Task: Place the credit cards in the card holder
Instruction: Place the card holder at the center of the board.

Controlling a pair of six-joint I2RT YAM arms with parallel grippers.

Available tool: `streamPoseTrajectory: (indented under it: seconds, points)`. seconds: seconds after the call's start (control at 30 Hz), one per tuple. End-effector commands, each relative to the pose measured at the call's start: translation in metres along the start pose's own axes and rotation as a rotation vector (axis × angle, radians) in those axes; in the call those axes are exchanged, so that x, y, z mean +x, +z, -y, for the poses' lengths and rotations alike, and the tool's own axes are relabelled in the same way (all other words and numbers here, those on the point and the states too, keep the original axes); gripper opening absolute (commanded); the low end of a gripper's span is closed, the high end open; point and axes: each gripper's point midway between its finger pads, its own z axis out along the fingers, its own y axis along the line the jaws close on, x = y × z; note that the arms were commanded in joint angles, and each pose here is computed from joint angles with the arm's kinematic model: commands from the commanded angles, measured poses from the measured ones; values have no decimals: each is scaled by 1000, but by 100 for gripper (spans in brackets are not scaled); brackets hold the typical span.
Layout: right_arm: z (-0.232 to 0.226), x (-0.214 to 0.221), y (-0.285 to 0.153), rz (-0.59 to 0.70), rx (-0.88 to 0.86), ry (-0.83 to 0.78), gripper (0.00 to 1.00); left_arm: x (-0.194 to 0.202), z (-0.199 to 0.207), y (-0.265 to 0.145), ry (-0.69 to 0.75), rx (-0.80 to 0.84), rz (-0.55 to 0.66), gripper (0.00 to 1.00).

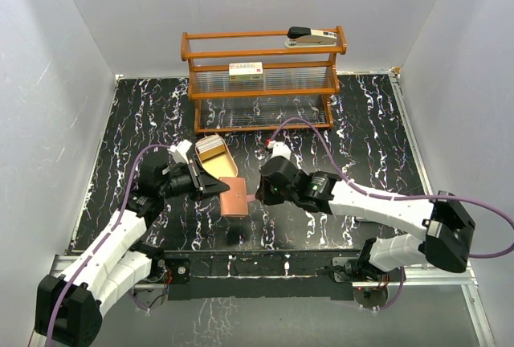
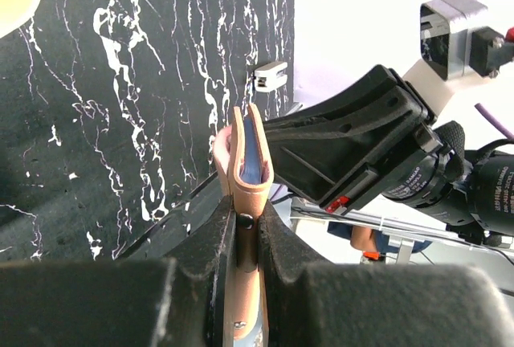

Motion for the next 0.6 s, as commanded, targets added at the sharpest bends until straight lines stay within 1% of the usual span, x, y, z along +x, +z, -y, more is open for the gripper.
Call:
streamPoseTrajectory:
  seconds: [0.0, 0.1, 0.17, 0.33, 0.47, 0.57]
  points:
    - [-1, -5, -13, 71, -79, 1, 0, 13, -17, 3, -46, -32, -63, 0]
    - [9, 8, -15, 66, -88, 14, 0, 19, -41, 8, -136, -98, -82, 2]
    - [18, 16, -14, 62, -78, 21, 0, 23, -49, 10, -171, -112, -91, 5]
    - [39, 39, -5, 39, -56, 15, 0, 24, -75, 10, -186, -214, -57, 20]
    - [59, 57, 7, 38, -15, 13, 0, 25, -99, 5, -194, -333, -29, 38]
    - [73, 71, 16, 15, 17, 2, 0, 23, -113, -2, -182, -418, 9, 46]
